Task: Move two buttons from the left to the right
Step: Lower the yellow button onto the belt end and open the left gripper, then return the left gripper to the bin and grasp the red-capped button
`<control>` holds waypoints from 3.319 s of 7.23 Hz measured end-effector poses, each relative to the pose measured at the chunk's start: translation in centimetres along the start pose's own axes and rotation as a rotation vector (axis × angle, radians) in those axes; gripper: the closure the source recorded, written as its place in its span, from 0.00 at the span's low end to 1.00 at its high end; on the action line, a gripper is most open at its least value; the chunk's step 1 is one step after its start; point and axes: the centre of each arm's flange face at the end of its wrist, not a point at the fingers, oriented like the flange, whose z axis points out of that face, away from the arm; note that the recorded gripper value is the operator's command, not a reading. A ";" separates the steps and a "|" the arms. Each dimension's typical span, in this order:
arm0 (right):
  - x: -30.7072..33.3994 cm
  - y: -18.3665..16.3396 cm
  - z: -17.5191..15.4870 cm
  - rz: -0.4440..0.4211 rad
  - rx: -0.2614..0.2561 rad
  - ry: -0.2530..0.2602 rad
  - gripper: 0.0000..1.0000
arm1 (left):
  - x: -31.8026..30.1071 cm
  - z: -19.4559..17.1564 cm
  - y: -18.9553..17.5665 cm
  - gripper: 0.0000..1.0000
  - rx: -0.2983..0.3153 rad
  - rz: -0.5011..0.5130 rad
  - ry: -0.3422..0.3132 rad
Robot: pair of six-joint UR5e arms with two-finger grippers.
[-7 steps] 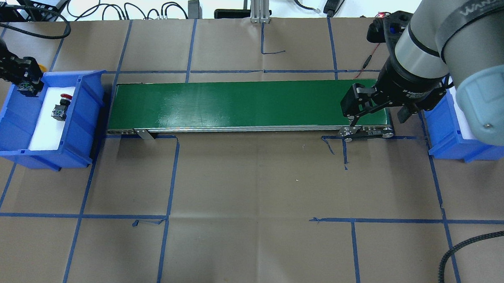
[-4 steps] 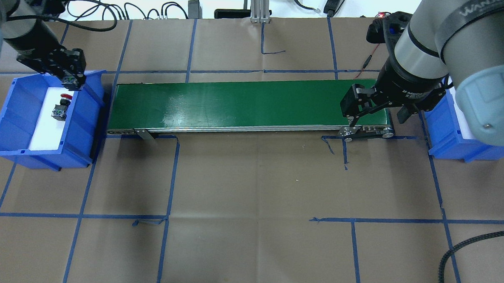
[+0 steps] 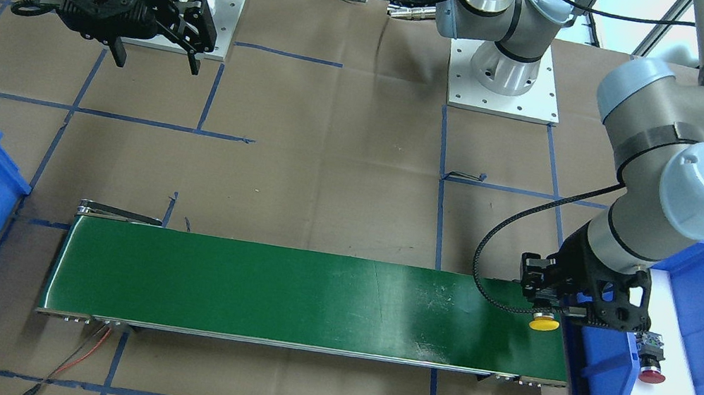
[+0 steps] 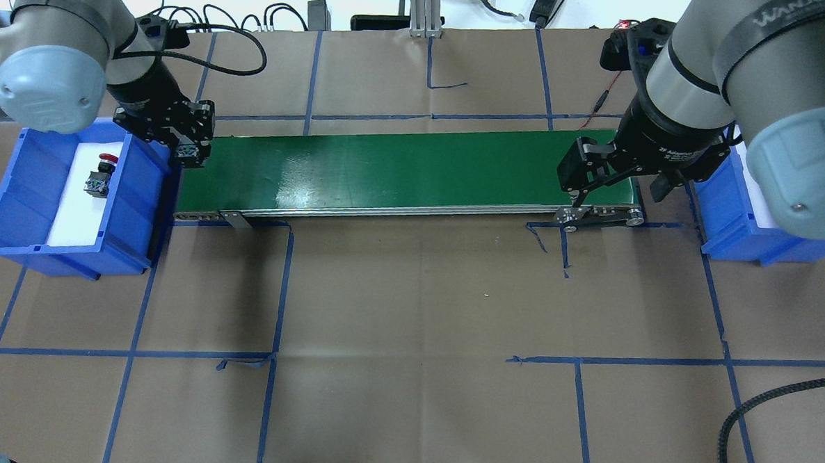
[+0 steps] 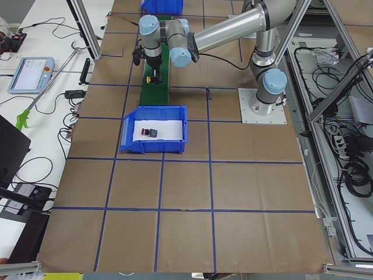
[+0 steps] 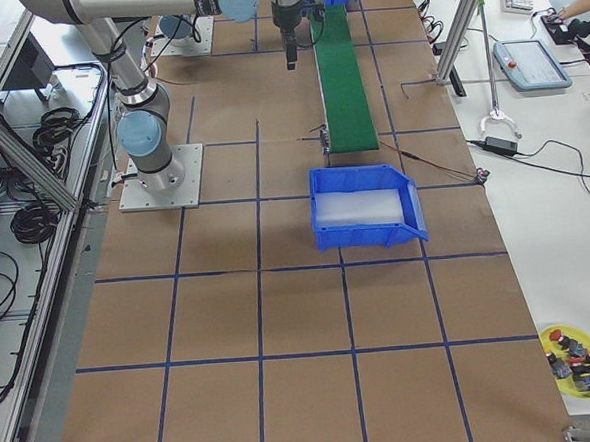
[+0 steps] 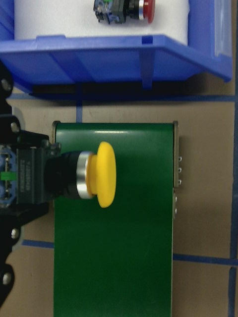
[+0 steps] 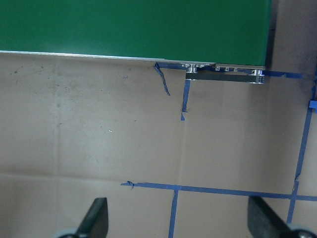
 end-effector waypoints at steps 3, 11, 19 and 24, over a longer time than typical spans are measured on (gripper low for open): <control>0.0 0.0 0.0 0.000 0.000 0.000 0.00 | 0.1 4.5 -0.4 1.00 0.039 0.011 -0.007; 0.0 -0.1 -0.1 0.001 0.004 -0.001 0.00 | 0.1 2.5 -1.2 0.00 0.095 0.007 -0.014; 0.0 -0.3 -0.2 0.000 0.007 -0.001 0.00 | -4.8 -9.9 2.5 0.00 0.071 0.009 -0.019; 0.0 -0.5 -0.7 -0.005 0.015 0.002 0.00 | -21.4 -6.6 3.0 0.00 0.034 0.075 -0.007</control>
